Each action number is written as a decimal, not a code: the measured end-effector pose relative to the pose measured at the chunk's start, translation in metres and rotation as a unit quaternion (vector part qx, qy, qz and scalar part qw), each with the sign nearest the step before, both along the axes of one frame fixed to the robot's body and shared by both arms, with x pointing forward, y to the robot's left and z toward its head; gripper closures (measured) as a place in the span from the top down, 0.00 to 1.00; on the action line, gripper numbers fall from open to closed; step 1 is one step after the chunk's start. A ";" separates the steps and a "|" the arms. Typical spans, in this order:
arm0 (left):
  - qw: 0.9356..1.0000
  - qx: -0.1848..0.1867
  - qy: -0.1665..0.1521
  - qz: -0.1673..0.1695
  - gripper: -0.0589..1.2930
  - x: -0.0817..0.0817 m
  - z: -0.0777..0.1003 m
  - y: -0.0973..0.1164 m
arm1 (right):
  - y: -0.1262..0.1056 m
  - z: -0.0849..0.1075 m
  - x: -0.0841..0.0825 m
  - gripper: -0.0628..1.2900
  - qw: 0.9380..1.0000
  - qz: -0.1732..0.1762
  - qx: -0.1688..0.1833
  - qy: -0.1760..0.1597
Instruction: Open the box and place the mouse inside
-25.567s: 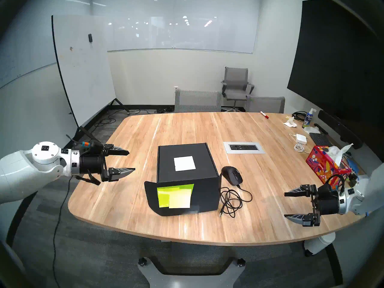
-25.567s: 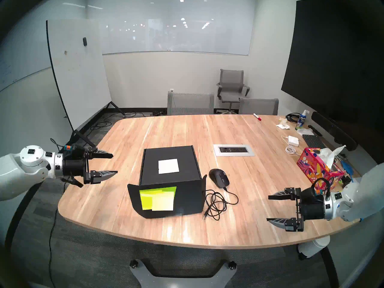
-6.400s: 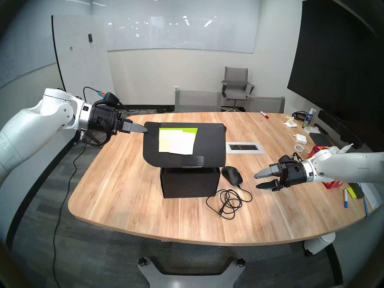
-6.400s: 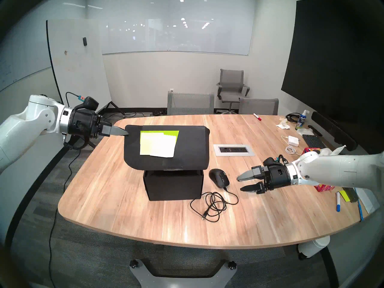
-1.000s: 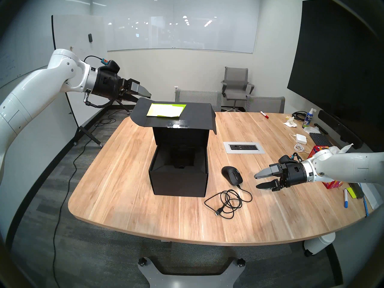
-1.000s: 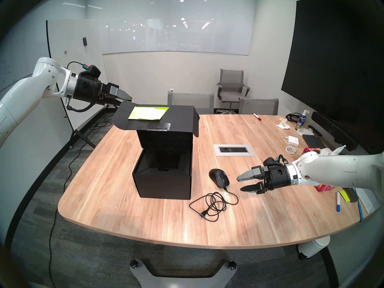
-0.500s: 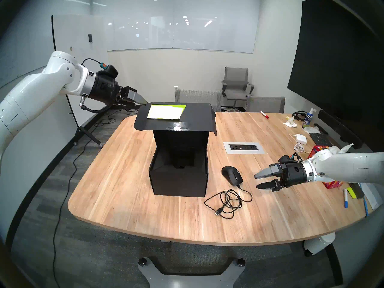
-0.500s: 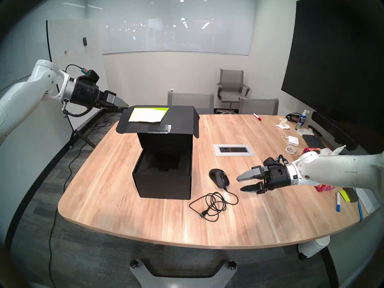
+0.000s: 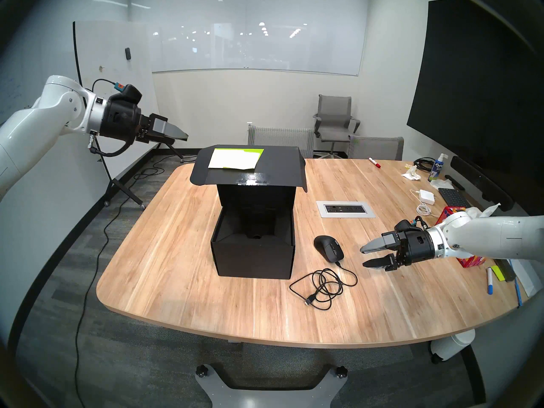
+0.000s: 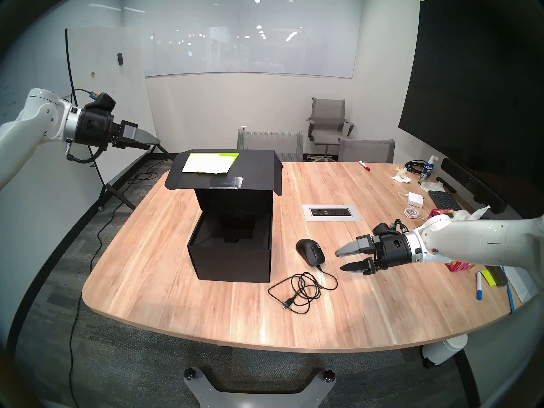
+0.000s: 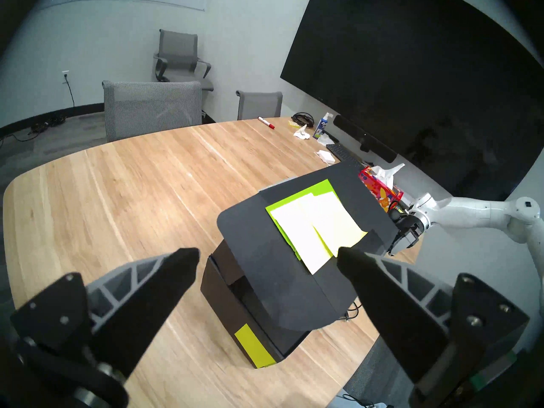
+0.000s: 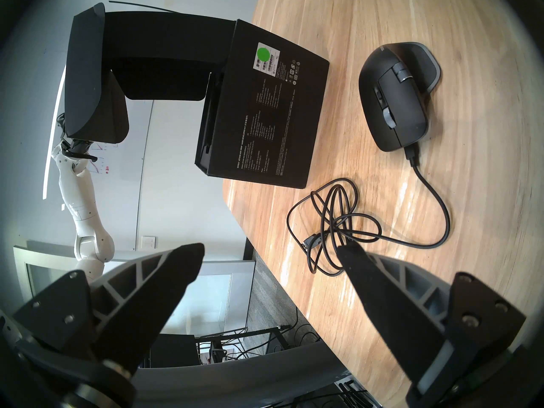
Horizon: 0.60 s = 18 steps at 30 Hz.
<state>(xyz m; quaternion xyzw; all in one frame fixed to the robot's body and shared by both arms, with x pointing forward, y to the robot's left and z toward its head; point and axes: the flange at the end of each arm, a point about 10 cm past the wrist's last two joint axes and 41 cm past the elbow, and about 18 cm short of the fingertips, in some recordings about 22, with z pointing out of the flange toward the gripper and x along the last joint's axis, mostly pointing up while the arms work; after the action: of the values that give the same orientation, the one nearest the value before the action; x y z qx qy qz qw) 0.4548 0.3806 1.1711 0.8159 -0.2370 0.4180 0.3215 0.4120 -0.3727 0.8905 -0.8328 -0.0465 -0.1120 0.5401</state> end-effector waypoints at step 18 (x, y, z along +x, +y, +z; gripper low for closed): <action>0.992 0.030 -0.070 -0.105 0.98 -0.050 0.008 0.014 | 0.000 0.000 0.000 0.95 1.000 0.000 0.000 0.000</action>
<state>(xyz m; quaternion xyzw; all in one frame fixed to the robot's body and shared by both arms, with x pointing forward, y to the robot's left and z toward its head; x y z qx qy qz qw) 0.4047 0.3948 1.1787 0.7647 -0.3556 0.4304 0.3217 0.4121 -0.3726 0.8905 -0.8328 -0.0466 -0.1120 0.5401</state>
